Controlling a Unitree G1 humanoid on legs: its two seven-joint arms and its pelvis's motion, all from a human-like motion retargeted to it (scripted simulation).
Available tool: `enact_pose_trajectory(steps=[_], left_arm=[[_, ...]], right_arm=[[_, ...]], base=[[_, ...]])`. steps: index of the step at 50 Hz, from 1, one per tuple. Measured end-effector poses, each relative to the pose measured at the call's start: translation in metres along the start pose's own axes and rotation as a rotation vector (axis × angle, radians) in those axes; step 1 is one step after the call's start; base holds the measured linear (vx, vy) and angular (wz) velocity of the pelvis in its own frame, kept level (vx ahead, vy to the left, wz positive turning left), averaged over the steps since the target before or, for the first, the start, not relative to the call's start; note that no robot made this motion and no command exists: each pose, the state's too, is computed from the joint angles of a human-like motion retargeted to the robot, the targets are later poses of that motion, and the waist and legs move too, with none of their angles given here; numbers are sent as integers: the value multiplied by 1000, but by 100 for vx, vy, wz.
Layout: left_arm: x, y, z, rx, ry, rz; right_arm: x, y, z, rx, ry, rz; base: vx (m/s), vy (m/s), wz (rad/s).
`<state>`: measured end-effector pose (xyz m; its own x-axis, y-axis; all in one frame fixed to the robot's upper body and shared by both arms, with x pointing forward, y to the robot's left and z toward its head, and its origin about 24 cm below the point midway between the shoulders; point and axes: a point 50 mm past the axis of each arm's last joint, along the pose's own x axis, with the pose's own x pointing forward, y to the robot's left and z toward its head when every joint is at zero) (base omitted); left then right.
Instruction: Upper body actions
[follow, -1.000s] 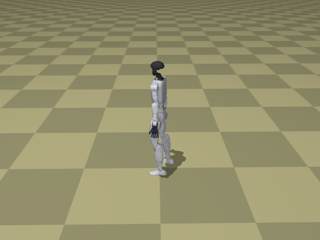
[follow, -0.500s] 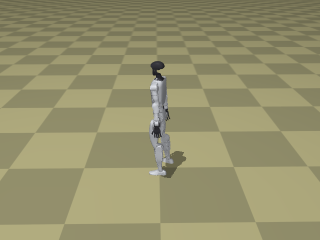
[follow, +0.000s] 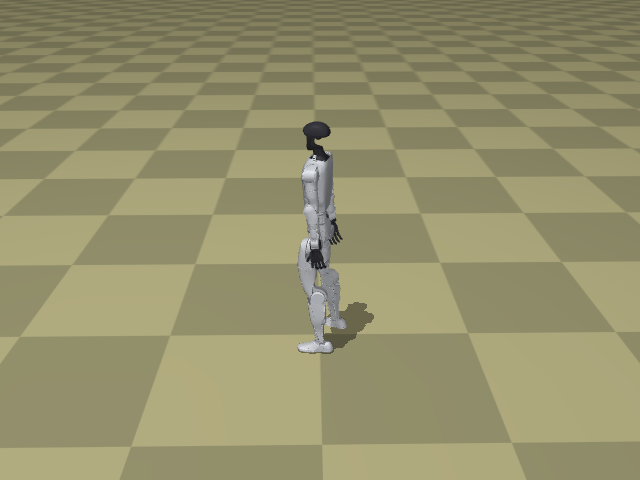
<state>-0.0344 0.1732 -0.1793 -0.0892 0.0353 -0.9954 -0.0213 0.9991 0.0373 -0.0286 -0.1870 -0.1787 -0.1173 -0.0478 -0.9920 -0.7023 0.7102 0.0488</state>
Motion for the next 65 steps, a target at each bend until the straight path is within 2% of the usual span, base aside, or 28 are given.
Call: enact_pose_trajectory(steps=[5,10,19,33,43,52,65], left_arm=[[-1,19,10,127,-26,83],[-2,32,14,174,-44,56],[-1,24,9,236,-23,78],[-1,24,9,223,-20,53],[-2,31,17,315,-27,70],[-1,21,17,202,-24,35],[-1,22,19,215,-28,34]], right_arm=[[0,-9,5,-78,-14,-107],[-1,-14,5,-40,-32,-41],[-1,-16,5,-191,-11,-110],[-1,-16,5,-153,-6,-80],[-1,-16,6,-147,-2,-87],[-1,-16,6,-130,0,-77],[-1,-16,6,-116,0,-79]], base=[[-1,0,-16],[-1,0,24],[0,0,5],[0,0,0],[0,0,2],[0,0,0],[0,0,0]])
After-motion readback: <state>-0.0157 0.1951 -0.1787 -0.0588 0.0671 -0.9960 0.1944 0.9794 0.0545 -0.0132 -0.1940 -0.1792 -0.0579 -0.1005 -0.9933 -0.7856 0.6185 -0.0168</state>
